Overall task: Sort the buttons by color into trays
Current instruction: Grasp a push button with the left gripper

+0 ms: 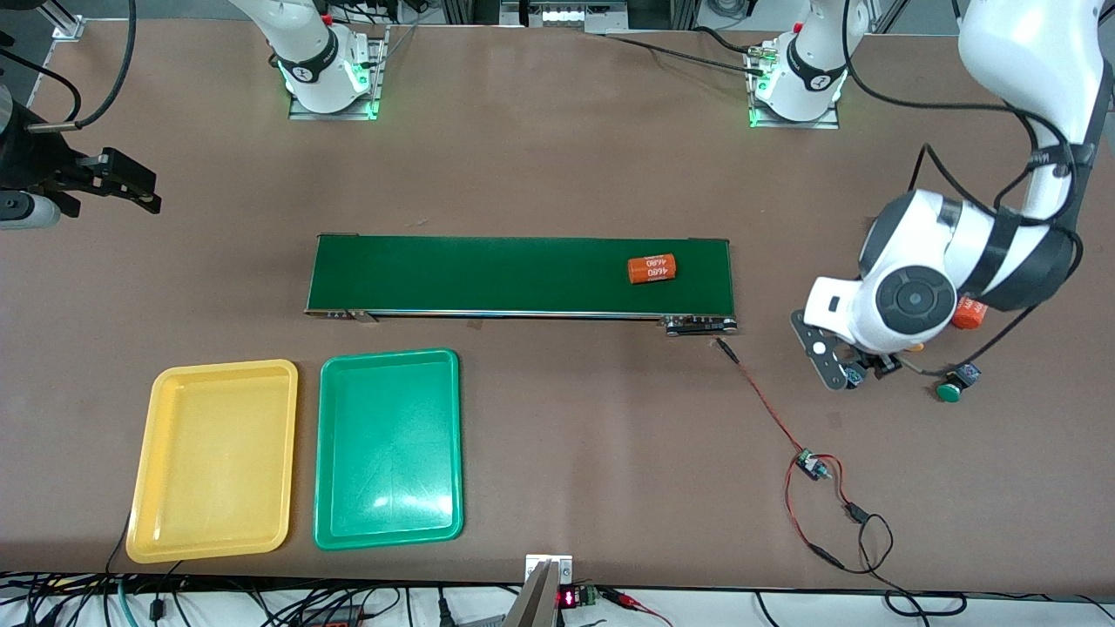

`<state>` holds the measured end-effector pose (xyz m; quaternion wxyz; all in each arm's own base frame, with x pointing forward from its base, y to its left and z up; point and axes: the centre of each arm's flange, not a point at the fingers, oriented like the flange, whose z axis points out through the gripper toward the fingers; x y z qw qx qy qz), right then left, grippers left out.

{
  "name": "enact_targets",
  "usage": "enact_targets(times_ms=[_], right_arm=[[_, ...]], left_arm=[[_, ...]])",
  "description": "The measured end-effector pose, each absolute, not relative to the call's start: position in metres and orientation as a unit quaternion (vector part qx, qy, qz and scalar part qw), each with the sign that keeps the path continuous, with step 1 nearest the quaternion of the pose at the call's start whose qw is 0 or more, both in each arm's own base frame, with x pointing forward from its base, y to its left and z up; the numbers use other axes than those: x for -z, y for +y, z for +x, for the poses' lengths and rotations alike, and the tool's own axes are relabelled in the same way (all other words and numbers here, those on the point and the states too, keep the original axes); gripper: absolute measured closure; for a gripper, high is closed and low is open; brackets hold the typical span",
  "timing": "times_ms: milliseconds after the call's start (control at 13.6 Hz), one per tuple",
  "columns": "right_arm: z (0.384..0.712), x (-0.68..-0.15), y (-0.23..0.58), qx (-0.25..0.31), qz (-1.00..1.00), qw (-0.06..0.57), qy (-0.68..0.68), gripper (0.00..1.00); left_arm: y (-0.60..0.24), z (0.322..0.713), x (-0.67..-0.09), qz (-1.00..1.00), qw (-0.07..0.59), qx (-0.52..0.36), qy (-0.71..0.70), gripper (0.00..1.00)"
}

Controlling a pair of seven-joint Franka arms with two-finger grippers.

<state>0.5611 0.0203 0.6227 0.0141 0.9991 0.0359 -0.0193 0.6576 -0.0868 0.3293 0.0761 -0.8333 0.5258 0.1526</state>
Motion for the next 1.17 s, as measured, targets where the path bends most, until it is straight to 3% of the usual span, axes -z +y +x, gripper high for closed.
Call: enact_targets(times_ms=[514, 1175], right_arm=[[0.561, -0.623, 0.02, 0.019, 0.999, 0.014, 0.036, 0.0], [0.561, -0.622, 0.02, 0.019, 0.999, 0.014, 0.036, 0.0]], left_arm=[[-0.027, 0.699, -0.276, -0.883, 0.06, -0.122, 0.449, 0.0], [0.029, 0.669, -0.172, -0.931, 0.021, -0.1, 0.35, 0.0]])
